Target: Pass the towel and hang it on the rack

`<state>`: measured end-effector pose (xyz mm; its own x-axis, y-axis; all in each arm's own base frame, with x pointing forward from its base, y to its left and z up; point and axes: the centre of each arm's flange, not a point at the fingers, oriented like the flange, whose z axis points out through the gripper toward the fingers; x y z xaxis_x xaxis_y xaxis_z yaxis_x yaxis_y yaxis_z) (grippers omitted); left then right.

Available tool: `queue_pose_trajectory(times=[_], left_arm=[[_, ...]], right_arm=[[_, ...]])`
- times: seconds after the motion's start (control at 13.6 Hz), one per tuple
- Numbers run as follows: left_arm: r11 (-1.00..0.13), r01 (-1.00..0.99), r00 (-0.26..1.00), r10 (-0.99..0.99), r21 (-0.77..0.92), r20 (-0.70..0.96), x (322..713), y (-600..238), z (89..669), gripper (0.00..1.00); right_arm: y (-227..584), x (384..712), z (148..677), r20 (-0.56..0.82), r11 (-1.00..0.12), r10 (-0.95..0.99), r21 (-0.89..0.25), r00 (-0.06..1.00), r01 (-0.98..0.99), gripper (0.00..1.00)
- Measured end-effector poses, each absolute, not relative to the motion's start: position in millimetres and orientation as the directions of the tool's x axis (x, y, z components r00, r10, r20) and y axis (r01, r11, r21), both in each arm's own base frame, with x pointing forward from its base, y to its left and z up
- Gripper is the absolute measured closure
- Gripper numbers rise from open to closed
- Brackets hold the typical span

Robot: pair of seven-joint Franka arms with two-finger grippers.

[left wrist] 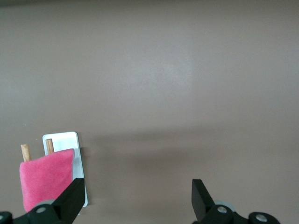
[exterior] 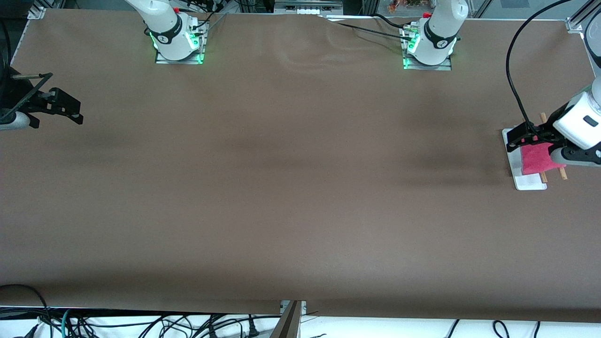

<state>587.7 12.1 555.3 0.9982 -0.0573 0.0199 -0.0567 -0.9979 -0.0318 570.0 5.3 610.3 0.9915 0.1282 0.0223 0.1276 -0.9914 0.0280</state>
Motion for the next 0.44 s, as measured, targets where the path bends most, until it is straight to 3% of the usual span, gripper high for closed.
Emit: queue_pose_trajectory(times=[0.44], left_arm=[[-0.998,-0.053,0.998,-0.054,-0.030,0.028,574.7,14.3,554.2,0.00]], right_arm=[[5.3,570.1,610.2,0.022,-0.991,0.128,0.028,0.991,0.128,0.00]])
